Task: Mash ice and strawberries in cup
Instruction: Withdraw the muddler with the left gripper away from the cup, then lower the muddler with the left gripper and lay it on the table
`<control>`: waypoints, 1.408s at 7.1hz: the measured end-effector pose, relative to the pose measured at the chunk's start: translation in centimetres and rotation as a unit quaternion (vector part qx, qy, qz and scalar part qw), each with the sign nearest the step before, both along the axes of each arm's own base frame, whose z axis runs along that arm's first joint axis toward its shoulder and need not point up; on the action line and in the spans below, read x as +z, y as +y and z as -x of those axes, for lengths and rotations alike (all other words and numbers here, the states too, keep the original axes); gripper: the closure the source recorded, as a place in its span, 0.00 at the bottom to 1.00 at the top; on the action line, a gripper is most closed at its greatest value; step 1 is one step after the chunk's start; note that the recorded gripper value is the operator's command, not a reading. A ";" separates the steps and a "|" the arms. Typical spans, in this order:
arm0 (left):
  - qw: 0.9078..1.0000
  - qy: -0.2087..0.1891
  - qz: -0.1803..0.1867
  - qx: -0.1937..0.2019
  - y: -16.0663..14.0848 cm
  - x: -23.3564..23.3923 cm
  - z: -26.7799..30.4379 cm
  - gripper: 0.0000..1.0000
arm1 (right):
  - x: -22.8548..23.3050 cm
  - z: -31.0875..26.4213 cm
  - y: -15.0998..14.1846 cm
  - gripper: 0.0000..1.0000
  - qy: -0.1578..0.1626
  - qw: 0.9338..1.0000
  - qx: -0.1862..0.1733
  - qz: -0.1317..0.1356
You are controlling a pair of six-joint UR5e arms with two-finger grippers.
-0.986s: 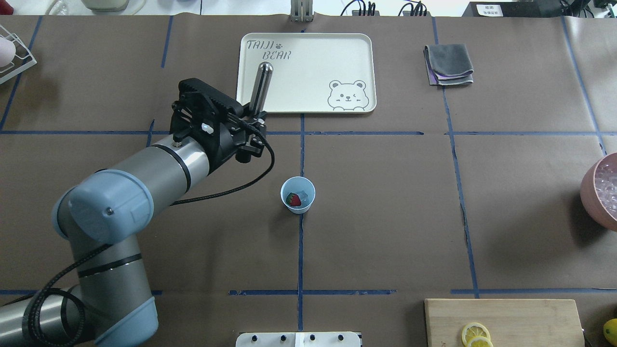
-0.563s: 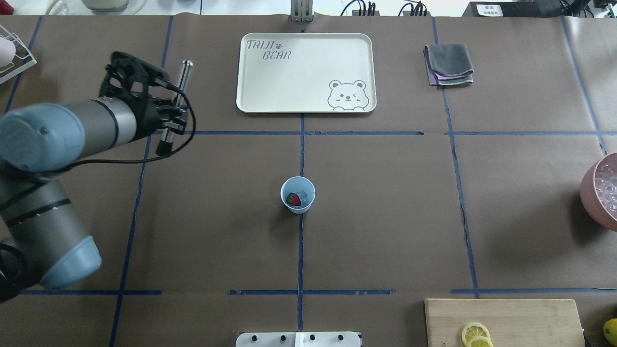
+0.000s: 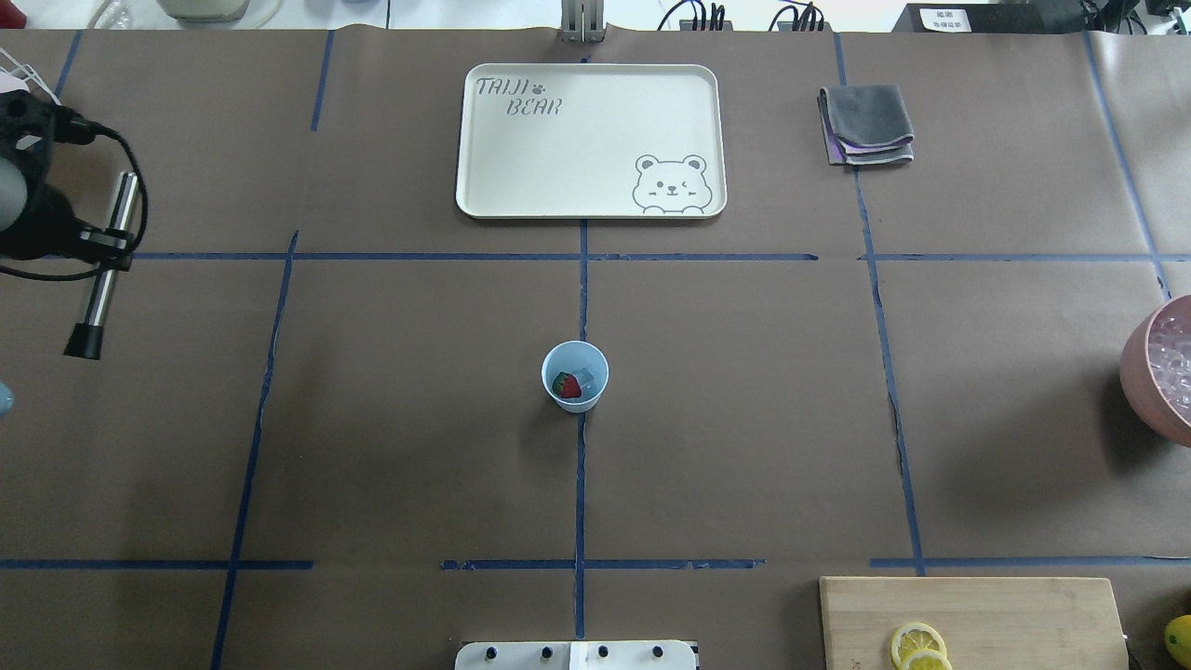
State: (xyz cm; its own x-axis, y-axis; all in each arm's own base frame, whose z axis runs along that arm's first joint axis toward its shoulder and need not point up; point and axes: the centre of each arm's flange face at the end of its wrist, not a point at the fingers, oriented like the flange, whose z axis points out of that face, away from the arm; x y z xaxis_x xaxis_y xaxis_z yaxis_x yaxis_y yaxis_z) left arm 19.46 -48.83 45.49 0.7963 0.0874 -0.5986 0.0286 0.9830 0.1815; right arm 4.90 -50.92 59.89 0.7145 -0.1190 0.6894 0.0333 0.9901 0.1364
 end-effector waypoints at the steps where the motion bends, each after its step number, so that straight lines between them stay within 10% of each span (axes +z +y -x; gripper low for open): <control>1: 0.999 -0.001 0.046 -0.002 -0.1 3.6 1.9 0.98 | 0.0 0.0 0.0 0.00 0.000 1.000 0.000 0.000; 4: 0.991 -0.011 0.132 0.000 -0.8 14.2 3.0 0.98 | -0.3 0.0 0.0 0.00 -0.001 1.000 0.000 -0.002; 10: 0.992 -0.015 0.113 0.055 0.6 22.1 3.7 0.97 | -0.7 0.0 0.0 0.00 -0.003 1.000 0.001 -0.006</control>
State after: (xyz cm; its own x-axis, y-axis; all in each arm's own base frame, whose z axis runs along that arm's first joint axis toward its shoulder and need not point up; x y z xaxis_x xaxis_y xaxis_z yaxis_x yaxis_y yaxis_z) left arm 15.71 -48.23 67.58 0.8069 0.0422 -0.5892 -0.0842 0.9955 -0.0439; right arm 4.90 -50.87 59.23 0.7112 -0.1257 0.6917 0.0312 0.9886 0.1476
